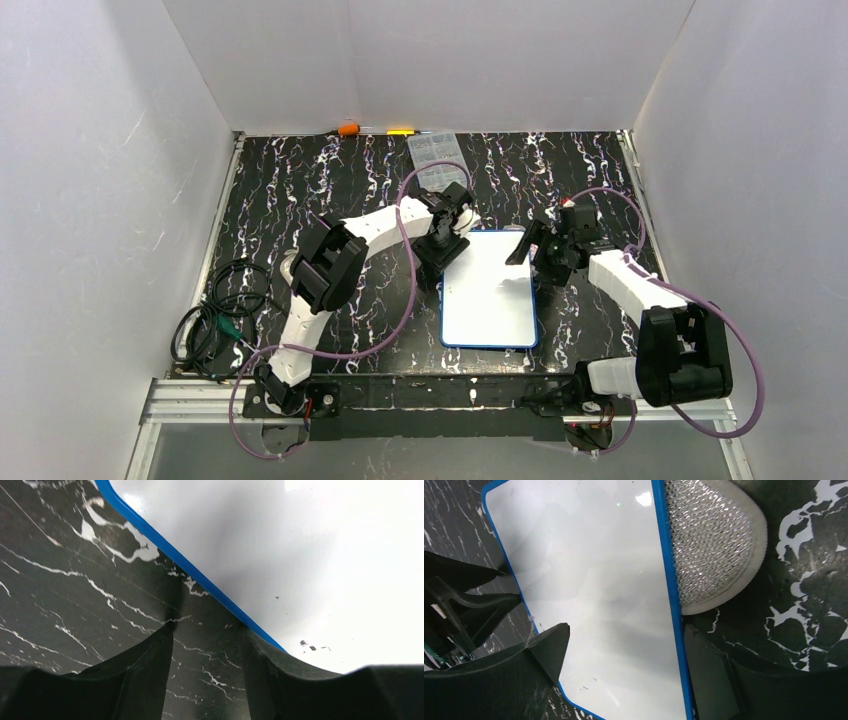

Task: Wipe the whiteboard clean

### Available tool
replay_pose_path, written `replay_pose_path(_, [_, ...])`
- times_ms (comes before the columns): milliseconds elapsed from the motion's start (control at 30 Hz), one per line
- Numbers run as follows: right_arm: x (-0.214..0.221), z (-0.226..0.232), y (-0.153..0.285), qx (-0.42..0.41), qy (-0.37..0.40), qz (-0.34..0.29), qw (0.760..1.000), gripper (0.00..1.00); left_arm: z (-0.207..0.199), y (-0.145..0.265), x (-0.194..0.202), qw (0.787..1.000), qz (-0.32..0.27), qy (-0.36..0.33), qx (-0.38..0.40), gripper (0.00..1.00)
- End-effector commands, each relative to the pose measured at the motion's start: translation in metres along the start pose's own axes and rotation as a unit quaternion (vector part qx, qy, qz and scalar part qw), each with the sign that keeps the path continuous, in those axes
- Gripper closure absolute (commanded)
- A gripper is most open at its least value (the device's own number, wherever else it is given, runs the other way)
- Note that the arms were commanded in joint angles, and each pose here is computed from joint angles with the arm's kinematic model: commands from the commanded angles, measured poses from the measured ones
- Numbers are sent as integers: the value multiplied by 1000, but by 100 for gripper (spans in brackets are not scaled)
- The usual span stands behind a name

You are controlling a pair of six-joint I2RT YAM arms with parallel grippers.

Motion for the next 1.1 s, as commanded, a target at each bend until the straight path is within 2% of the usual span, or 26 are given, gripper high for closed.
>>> replay_pose_path(0, [6,-19,-7,-4,23,31,999,8,-16,-50,-4,999,-13,-9,37,51])
replay_pose_path(167, [17,-39,-20,-1,1,54,999,10,-16,-51,0,999,-5,-13,38,51])
replay_pose_path(367, [20,-33,-19,-30,1,62,998,15,-14,-54,4,999,1,-16,35,51])
replay_pose_path(567, [39,-5,-11,-143,-23,101,984,38,-17,-54,1,999,-3,-14,44,51])
replay_pose_path(733, [33,28,22,-212,-17,85,974,56,-19,-57,-2,999,-3,-11,51,51])
replay_pose_path(767, [31,33,29,-220,-18,80,972,62,-19,-57,-3,999,-3,-11,51,51])
replay_pose_path(867, [29,39,41,-219,-24,70,973,93,-19,-52,-6,999,-12,-9,52,51])
replay_pose_path(900, [29,40,43,-217,-27,70,973,97,-19,-48,-7,999,-16,-9,51,51])
replay_pose_path(1067, [26,47,54,-211,-31,54,976,99,-10,-8,-18,997,-62,-25,32,44])
Point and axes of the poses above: each gripper's point midway between its finger pads, its own y axis back along the fingers, its own z axis along the line the jaws close on, x = y × z, the point moved 2 cm from there along y, back along the fingers, and after that the axes turned 13 degrees about -y, right-handed, at the moved point
